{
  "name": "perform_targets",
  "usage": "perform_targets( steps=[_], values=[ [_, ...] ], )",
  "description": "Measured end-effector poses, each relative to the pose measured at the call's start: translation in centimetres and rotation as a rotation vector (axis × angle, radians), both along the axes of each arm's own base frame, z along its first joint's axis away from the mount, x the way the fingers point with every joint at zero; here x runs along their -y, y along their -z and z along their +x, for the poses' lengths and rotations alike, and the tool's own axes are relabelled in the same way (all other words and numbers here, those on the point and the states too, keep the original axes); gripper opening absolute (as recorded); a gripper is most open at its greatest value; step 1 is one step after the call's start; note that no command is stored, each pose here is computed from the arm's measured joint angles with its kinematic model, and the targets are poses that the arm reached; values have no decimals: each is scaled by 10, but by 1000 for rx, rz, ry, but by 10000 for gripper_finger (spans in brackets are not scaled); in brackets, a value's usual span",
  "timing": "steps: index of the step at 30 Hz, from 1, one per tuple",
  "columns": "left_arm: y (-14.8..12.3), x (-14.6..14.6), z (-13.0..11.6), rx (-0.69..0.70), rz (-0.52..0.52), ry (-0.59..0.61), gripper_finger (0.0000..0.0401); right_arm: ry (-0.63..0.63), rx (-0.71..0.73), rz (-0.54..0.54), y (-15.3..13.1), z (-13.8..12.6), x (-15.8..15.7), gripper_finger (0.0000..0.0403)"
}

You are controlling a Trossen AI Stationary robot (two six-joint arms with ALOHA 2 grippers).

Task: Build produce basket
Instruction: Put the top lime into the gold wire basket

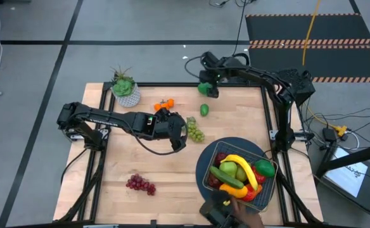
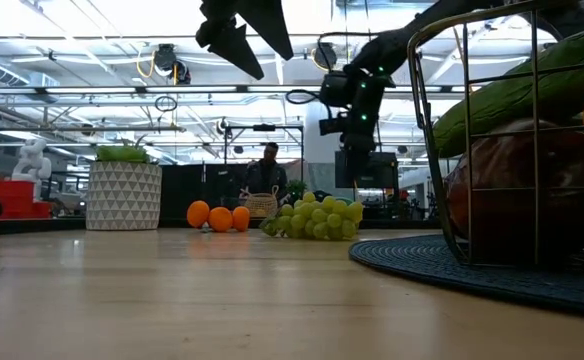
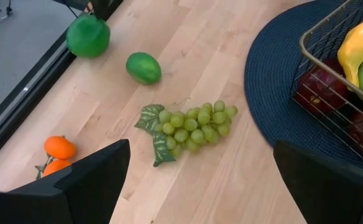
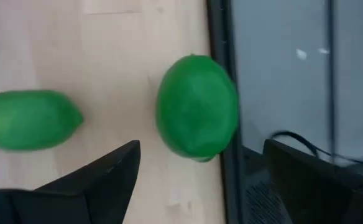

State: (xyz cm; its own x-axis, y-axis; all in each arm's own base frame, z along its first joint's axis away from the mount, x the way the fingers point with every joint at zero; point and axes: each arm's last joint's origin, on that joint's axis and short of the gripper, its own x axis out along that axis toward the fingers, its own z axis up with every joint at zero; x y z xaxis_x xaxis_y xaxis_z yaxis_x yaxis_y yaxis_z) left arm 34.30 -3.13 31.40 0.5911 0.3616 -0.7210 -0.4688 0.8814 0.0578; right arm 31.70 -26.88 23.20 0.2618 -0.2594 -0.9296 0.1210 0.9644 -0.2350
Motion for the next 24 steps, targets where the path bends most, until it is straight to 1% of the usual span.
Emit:
perform_targets(
  steps=[5, 9, 11, 14, 18, 20, 24],
  values=[
    [0, 0, 0, -1, 1, 1, 397, 70, -61, -117, -3, 20, -26, 336],
    [0, 0, 0, -1, 1, 2, 397, 150, -33, -234, -6, 40, -47, 336],
    [0, 0, 0, -1, 1, 2, 397, 181, 21, -248, -8, 48, -56, 336],
    [0, 0, 0, -1, 1, 2, 397, 154, 41, -263, -8, 56, -64, 337],
    [0, 0, 0, 0, 0, 1, 397, 127, 44, -273, 4, 62, -57, 337],
    [0, 0, 0, 4, -2, -1, 397, 155, 49, -277, 13, 63, -46, 337],
    [-1, 0, 1, 13, -6, -4, 397, 221, 16, -248, 35, 61, -31, 338]
  ],
)
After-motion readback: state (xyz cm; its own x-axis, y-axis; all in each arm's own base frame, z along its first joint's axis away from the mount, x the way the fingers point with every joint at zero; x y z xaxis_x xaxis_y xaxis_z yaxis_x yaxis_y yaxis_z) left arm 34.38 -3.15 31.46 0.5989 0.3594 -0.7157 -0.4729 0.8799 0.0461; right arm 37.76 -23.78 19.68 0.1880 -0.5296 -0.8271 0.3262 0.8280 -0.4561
